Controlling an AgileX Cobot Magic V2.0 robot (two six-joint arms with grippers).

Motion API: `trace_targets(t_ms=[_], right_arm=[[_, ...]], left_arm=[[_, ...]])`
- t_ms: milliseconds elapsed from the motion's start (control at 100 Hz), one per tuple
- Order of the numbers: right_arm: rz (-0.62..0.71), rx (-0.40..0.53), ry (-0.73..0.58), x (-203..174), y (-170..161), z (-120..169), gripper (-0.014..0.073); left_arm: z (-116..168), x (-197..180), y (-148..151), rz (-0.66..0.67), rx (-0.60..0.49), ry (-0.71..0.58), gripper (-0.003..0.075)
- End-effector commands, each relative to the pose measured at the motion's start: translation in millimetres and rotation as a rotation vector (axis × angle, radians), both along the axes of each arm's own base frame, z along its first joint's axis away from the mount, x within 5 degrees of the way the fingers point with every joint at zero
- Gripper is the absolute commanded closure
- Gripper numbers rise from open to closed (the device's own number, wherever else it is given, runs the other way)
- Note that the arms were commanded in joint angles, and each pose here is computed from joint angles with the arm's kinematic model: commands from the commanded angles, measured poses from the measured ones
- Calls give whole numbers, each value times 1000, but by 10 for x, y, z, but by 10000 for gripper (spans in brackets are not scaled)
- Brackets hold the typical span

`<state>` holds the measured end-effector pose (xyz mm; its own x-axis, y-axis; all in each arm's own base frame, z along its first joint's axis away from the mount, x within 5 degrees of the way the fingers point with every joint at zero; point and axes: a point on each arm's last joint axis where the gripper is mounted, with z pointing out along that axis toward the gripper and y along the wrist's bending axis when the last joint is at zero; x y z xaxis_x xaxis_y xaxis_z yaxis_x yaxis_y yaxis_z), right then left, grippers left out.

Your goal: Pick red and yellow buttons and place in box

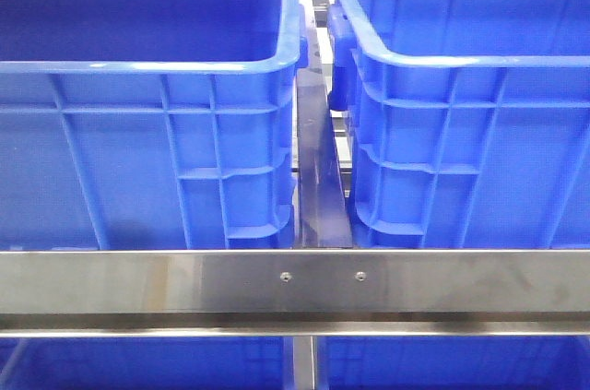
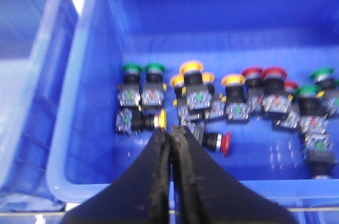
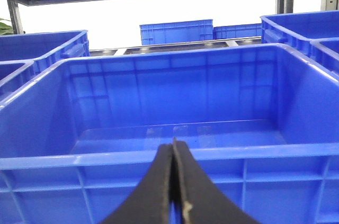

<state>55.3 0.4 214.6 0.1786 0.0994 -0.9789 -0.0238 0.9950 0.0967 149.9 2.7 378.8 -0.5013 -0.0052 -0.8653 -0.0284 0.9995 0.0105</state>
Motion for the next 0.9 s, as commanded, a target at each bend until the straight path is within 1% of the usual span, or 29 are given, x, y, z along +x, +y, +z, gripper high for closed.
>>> trace_targets(t_ms=[0, 180, 250, 320, 360, 370, 390, 440, 490, 540, 650, 740, 800, 890], right_arm=[[-3, -3, -130, -56, -1, 151, 663], [-3, -3, -130, -56, -1, 151, 663], [-3, -3, -130, -56, -1, 151, 663], [-3, -3, -130, -56, -1, 151, 663], [-3, -3, -130, -56, -1, 151, 663], [-3, -3, -130, -56, -1, 151, 663], [-3, -3, -130, -56, -1, 151, 663], [-3, -3, -130, -56, -1, 151, 663], [-3, -3, -130, -56, -1, 151, 663], [-3, -3, -130, -56, -1, 151, 663], [-3, -3, -130, -56, -1, 151, 663], [-3, -3, -130, -56, -1, 151, 663], [-3, -3, -130, -56, -1, 151, 663], [-3, -3, -130, -56, -1, 151, 663]], left_arm=[[107, 110, -4, -3, -6, -57, 739], [58, 192, -4, -3, -6, -28, 734], [54, 197, -4, -3, -7, -26, 688], [53, 196, -4, -3, -8, -24, 589], [51, 196, -4, -3, -8, -23, 505], [51, 196, -4, -3, -8, -23, 475], [51, 196, -4, -3, -8, -23, 443], [51, 196, -4, -3, -8, -23, 320], [51, 196, -4, -3, -8, -23, 237], [53, 196, -4, -3, -8, -24, 193], [49, 201, -10, -4, -18, -22, 188], [51, 218, -43, -14, -76, -23, 188], [50, 253, -75, -27, -110, -13, 188], [51, 358, -155, -76, -115, 8, 188]])
